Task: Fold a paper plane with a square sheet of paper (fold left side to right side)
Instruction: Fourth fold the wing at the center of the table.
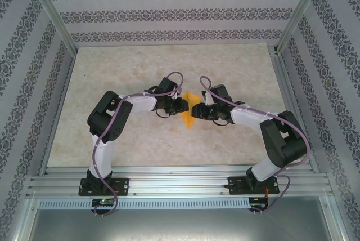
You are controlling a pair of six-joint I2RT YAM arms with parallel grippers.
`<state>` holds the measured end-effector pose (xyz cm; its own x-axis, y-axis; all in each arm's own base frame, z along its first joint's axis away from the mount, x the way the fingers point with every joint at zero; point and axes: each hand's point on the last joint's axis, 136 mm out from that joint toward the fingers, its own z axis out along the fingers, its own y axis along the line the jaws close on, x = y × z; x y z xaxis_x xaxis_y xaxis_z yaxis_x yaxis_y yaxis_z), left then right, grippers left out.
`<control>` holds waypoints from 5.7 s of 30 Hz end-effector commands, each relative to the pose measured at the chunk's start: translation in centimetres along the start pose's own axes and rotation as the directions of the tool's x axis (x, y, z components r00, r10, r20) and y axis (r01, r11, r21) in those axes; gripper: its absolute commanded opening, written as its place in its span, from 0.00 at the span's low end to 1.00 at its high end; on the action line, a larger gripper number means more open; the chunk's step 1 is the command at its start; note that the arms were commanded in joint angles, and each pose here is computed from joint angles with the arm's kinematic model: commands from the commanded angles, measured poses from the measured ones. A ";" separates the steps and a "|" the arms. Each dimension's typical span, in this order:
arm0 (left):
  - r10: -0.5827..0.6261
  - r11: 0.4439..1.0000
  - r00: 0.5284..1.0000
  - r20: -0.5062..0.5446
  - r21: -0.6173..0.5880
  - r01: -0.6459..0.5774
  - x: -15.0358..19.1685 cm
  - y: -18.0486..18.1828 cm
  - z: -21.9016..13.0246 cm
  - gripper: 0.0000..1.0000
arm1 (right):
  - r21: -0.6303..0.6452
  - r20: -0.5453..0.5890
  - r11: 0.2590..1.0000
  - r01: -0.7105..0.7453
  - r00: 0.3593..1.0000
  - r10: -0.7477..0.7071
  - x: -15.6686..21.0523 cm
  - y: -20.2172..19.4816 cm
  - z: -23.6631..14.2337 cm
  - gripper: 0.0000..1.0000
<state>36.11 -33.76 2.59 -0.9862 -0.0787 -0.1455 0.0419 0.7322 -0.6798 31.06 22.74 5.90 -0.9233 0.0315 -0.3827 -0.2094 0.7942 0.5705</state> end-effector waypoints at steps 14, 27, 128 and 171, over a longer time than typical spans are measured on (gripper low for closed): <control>-0.014 0.994 0.999 -0.043 -0.113 0.009 1.9 3.2 1.6 0.29 | 0.076 -0.055 0.997 0.029 0.998 -0.025 2.5 0.3 2.9 0.44; -0.014 0.993 0.999 -0.042 -0.115 0.009 1.9 3.2 1.5 0.29 | 0.145 -0.076 0.987 0.070 0.995 -0.060 2.4 0.1 4.0 0.30; 0.017 0.934 0.988 -0.154 -0.351 -0.071 4.1 7.6 3.4 0.43 | -0.024 0.025 0.974 -0.224 0.974 0.225 -3.8 -4.9 3.5 0.03; 0.183 0.978 0.979 -0.089 -0.080 -0.191 3.7 -4.1 -0.9 0.48 | 0.037 -0.047 0.974 -0.222 0.973 0.224 -1.8 -5.8 5.1 0.05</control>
<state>32.54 -34.61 4.60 -0.9768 0.1038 -0.1871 0.1895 0.8261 -0.5307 36.47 21.66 1.45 -0.9515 0.1949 -0.2379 -0.0127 0.7480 0.6636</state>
